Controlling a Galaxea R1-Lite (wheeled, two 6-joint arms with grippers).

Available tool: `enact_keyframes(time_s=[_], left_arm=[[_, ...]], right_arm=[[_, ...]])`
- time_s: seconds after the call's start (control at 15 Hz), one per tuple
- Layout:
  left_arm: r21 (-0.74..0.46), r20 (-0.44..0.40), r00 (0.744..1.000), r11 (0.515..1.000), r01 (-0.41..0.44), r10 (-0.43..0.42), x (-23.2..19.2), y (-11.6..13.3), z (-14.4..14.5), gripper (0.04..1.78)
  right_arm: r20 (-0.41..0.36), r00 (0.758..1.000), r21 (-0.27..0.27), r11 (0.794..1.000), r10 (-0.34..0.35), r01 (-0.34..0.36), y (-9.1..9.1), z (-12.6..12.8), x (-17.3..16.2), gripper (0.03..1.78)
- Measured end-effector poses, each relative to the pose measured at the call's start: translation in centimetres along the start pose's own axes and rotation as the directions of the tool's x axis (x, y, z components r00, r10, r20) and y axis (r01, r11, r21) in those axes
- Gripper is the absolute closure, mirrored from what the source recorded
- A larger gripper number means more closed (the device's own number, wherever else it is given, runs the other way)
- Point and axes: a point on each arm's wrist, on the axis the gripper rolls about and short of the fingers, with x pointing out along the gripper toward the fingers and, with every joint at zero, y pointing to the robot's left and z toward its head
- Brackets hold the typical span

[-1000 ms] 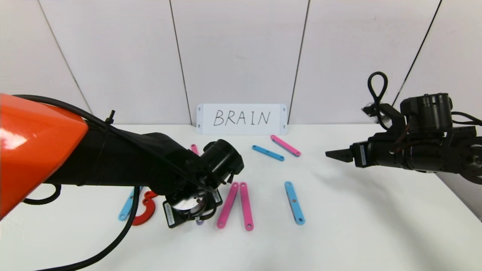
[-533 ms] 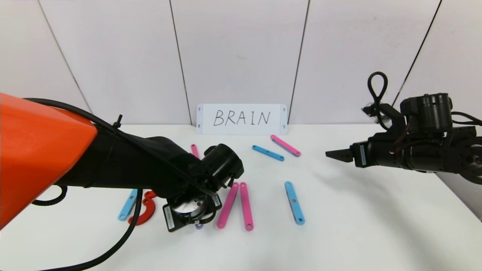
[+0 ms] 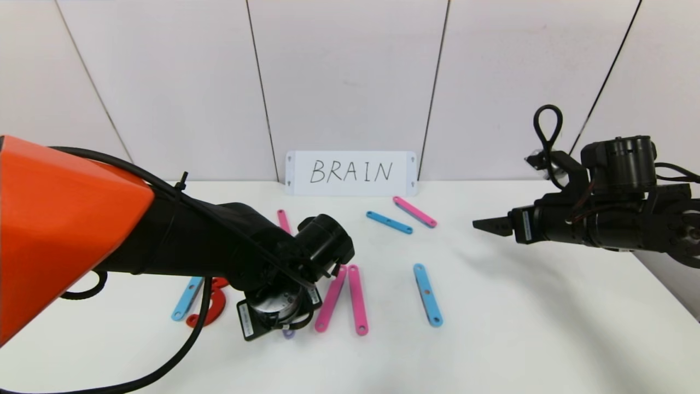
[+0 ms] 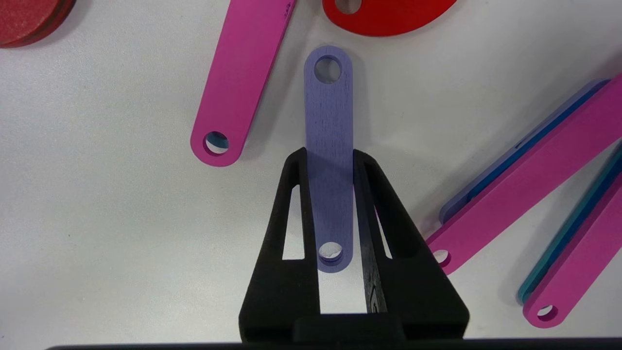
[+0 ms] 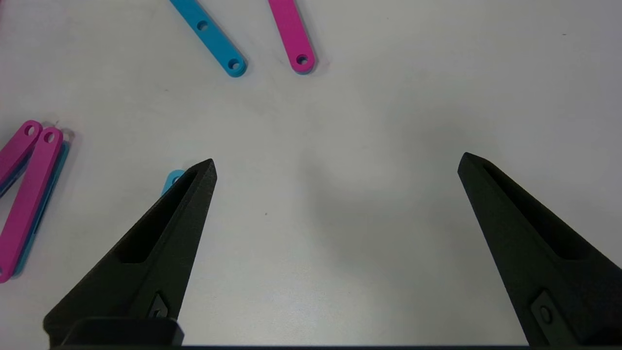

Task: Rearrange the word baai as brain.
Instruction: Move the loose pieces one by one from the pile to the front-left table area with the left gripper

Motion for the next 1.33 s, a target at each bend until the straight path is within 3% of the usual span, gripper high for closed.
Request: enact_keyframes(time_s=[1.33], left_arm=[[0.009, 0.01, 1.0, 1.0, -0.001, 0.001, 1.0, -0.28, 0.25, 1.54]], right_arm=[[-0.007, 1.0, -0.002, 1.0, 0.006, -0.006, 0.21, -0.12, 0.12, 0.07]])
